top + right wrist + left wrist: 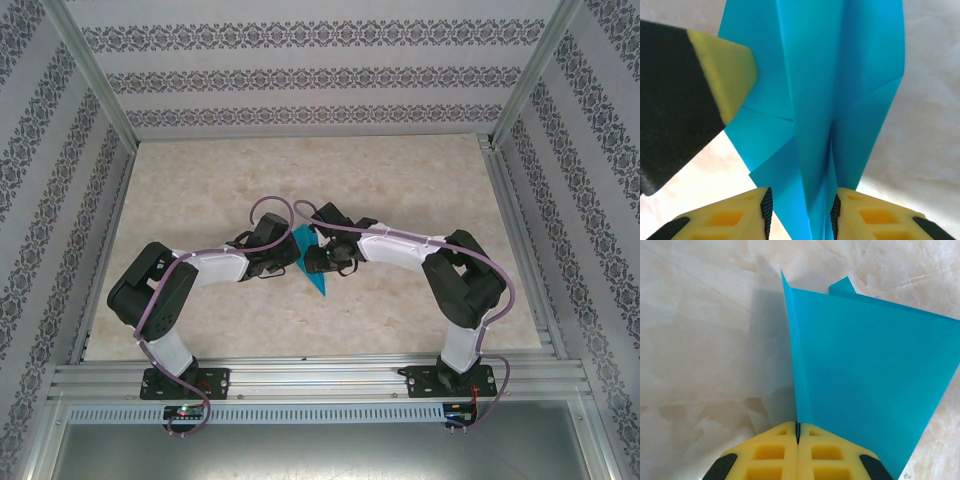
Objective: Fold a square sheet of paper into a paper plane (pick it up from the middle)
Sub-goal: Move the paper plane to the top-center of the table.
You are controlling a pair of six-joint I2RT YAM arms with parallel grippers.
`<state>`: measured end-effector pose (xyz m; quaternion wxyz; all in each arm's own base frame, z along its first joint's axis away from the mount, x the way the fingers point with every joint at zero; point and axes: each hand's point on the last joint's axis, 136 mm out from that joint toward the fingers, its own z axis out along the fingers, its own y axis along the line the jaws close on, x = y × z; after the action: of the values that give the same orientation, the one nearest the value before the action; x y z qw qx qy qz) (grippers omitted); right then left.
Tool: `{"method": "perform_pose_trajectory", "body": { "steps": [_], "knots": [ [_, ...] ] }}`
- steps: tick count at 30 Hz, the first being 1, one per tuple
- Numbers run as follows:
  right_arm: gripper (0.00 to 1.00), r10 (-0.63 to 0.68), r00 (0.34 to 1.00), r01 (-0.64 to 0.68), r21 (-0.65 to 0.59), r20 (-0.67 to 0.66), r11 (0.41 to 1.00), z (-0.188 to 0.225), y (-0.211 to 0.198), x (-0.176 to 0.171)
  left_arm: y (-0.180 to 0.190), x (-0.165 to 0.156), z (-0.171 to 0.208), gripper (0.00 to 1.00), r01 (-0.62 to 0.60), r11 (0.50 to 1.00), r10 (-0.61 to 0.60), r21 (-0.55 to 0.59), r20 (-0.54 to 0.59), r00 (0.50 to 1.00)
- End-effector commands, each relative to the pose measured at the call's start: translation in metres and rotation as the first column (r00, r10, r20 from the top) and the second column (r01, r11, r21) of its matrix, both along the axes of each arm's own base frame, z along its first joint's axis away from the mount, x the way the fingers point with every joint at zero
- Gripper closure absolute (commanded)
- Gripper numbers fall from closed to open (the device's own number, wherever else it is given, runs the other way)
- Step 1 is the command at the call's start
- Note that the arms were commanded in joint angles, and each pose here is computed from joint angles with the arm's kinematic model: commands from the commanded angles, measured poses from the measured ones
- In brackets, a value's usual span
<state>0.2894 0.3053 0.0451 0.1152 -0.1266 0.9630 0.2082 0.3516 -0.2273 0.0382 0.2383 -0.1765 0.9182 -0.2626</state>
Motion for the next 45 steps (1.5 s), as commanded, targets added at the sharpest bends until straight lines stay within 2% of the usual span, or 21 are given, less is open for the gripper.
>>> {"method": "perform_pose_trajectory", "body": {
  "steps": [1,14,27,30,45],
  "knots": [
    [0.62,0.027,1.0,-0.027,0.008,-0.012,1.0,-0.001,0.005,-0.007,0.002,0.001,0.0,0.98,-0.014,1.0,0.014,-0.018,-0.011,1.0],
    [0.58,0.036,0.999,-0.037,-0.038,-0.021,0.999,-0.014,0.007,-0.008,0.0,0.0,0.003,0.97,-0.01,0.999,0.01,-0.032,-0.007,1.0],
    [0.59,0.031,1.0,-0.03,-0.061,0.008,0.998,-0.012,0.003,-0.004,0.004,0.0,0.001,0.96,-0.018,1.0,0.017,-0.014,-0.014,1.0],
    [0.62,0.071,0.997,-0.071,-0.03,0.008,0.997,-0.008,0.009,-0.01,0.005,0.0,0.0,0.96,-0.02,1.0,0.02,-0.002,-0.016,1.0],
    [0.7,0.11,0.994,-0.11,-0.059,0.0,0.992,-0.015,-0.004,-0.025,0.006,0.002,-0.002,0.96,-0.021,1.0,0.022,0.01,-0.02,1.0]
  ]
}}
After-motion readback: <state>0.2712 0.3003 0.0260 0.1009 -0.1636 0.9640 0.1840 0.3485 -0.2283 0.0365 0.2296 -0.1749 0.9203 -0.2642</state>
